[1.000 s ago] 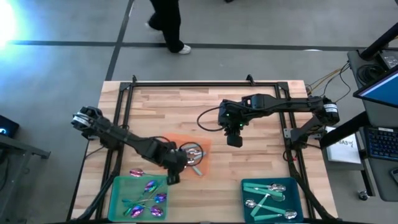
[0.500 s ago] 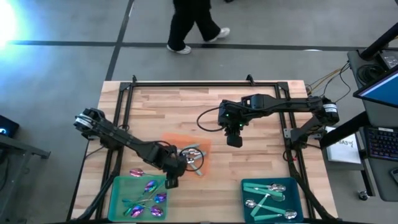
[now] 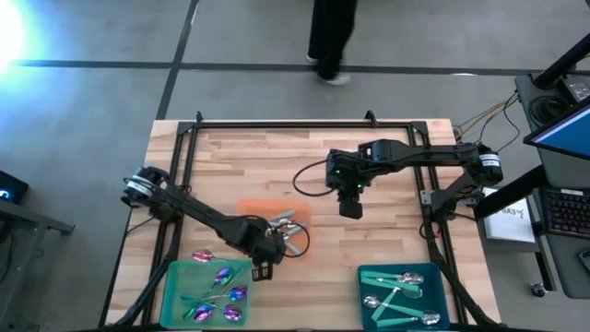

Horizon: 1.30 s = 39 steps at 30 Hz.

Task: Sort silverware by color (type)
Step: Move the orange bin to the center

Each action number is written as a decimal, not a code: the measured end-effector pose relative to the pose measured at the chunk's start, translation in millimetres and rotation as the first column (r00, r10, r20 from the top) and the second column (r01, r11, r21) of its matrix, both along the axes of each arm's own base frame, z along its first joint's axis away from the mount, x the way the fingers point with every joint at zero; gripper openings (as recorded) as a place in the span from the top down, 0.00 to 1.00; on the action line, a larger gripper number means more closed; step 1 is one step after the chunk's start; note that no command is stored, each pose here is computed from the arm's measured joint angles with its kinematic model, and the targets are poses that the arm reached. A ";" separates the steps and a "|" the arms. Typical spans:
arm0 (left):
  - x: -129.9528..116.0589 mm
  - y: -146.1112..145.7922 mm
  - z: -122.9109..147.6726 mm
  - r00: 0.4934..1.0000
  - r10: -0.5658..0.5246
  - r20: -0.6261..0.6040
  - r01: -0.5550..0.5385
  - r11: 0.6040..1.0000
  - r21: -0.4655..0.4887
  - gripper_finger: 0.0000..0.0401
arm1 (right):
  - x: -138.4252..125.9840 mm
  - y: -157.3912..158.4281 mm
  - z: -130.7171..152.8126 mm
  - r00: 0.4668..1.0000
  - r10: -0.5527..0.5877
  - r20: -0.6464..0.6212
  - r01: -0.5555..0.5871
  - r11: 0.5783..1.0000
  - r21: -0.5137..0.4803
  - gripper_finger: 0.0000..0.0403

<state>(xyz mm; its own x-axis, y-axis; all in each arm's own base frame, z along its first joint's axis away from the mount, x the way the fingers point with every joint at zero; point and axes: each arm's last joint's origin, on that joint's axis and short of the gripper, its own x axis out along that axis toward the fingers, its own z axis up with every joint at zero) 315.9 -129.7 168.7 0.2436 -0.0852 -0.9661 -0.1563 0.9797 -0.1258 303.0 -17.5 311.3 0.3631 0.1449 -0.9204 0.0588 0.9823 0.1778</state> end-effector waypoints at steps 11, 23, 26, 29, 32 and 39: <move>36.1 10.3 3.7 0.995 -0.080 0.064 0.078 0.997 0.028 1.00 | -10.9 0.8 0.7 0.997 -0.001 -0.079 0.001 1.000 0.006 0.79; 79.7 4.9 -1.6 0.976 -0.194 0.102 0.189 0.980 0.058 1.00 | -33.0 1.8 21.6 0.999 -0.036 -0.039 0.036 0.999 -0.004 0.79; 80.8 5.6 -1.2 0.983 -0.156 0.102 0.152 0.987 0.045 1.00 | -41.0 2.4 29.1 0.998 -0.057 -0.019 0.057 0.998 0.003 0.79; 80.6 5.6 -0.3 0.985 -0.139 0.102 0.135 0.990 0.045 1.00 | -50.4 3.2 36.8 0.998 -0.064 0.002 0.064 0.998 0.006 0.79; 81.4 4.5 5.7 0.986 -0.140 0.093 0.137 0.990 0.046 0.99 | -58.3 3.7 44.3 0.997 -0.065 0.036 0.065 0.998 0.006 0.79; 79.7 1.9 19.2 0.985 -0.168 0.042 0.165 0.984 0.062 0.90 | -65.0 3.1 50.7 0.994 -0.088 0.069 0.089 0.996 -0.025 0.79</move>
